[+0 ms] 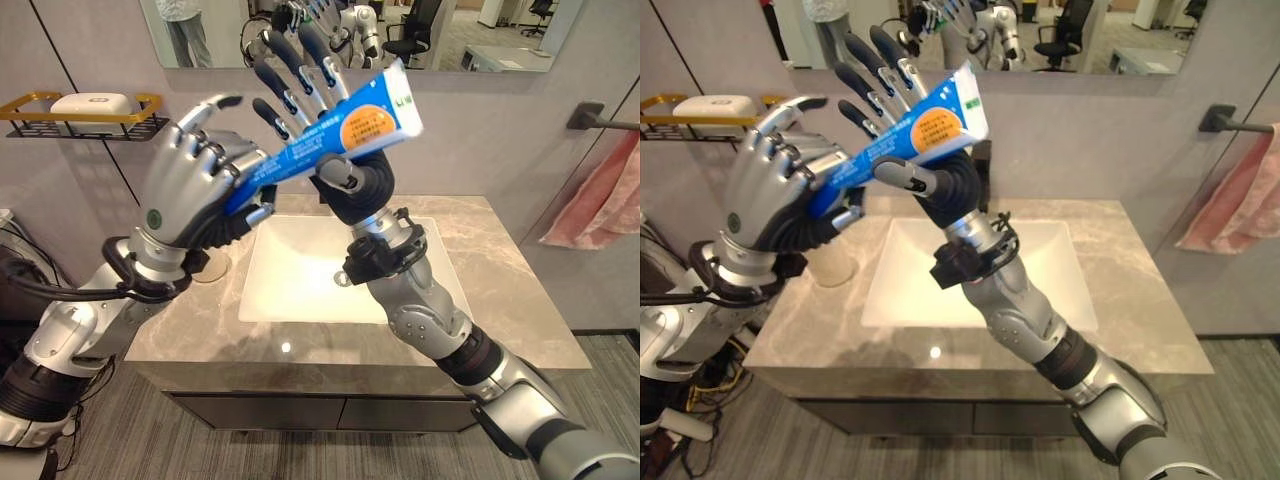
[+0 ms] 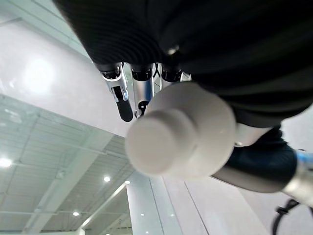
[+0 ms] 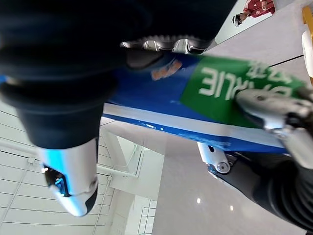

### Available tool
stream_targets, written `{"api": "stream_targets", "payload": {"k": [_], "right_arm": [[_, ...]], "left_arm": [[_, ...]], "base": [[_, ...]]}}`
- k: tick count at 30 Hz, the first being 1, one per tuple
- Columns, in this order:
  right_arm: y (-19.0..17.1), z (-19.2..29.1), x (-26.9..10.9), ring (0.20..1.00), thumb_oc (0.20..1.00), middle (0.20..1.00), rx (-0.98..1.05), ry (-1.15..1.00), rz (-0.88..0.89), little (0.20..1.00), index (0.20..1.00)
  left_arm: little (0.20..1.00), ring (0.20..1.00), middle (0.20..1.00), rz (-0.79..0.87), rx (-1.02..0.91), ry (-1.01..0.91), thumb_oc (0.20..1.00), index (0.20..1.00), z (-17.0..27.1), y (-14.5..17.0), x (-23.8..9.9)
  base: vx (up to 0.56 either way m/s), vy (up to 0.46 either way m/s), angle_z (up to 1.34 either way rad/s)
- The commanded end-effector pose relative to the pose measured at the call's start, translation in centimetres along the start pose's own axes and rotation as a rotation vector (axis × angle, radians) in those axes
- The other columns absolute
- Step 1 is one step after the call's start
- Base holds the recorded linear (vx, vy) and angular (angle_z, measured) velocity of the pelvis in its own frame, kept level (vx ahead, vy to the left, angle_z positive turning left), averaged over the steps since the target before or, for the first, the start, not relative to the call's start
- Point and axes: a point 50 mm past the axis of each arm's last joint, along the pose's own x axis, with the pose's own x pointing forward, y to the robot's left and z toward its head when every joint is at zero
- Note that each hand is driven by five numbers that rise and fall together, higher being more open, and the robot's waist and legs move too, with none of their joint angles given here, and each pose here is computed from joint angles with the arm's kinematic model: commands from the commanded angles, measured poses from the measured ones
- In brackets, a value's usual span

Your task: Put brush and paste in cup on sink, flatten towel.

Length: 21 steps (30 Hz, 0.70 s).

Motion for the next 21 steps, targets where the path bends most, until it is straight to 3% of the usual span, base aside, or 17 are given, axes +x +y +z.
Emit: {"api": "stream_targets", "payload": {"k": [1, 3, 7, 21], "right_arm": [[2.6, 1.8, 2.6, 0.702, 0.702, 0.702, 0.0, -0.101, 0.161, 0.702, 0.702], [2.5, 2.0, 2.6, 0.46, 0.46, 0.46, -0.003, -0.119, 0.141, 0.46, 0.46], [2.5, 2.1, 2.7, 0.2, 0.2, 0.2, 0.02, -0.141, 0.122, 0.2, 0.2], [2.2, 3.2, 2.4, 0.2, 0.2, 0.2, 0.003, -0.204, 0.091, 0.2, 0.2]], "left_arm": [[0.2, 0.2, 0.2, 0.049, 0.041, -0.048, 0.2, 0.2, -0.4, 1.2, 1.8], [0.2, 0.2, 0.2, 0.029, 0.029, -0.024, 0.2, 0.2, -0.5, 0.9, 1.2], [0.2, 0.2, 0.2, 0.009, 0.01, 0.01, 0.2, 0.2, -0.6, 0.4, 0.6], [0.2, 0.2, 0.2, 0.022, -0.104, 0.116, 0.2, 0.2, -0.4, 0.3, -1.0]], "base": [[0.0, 0.0, 0.0], [0.0, 0.0, 0.0], [0.0, 0.0, 0.0], [0.0, 0.0, 0.0]]}}
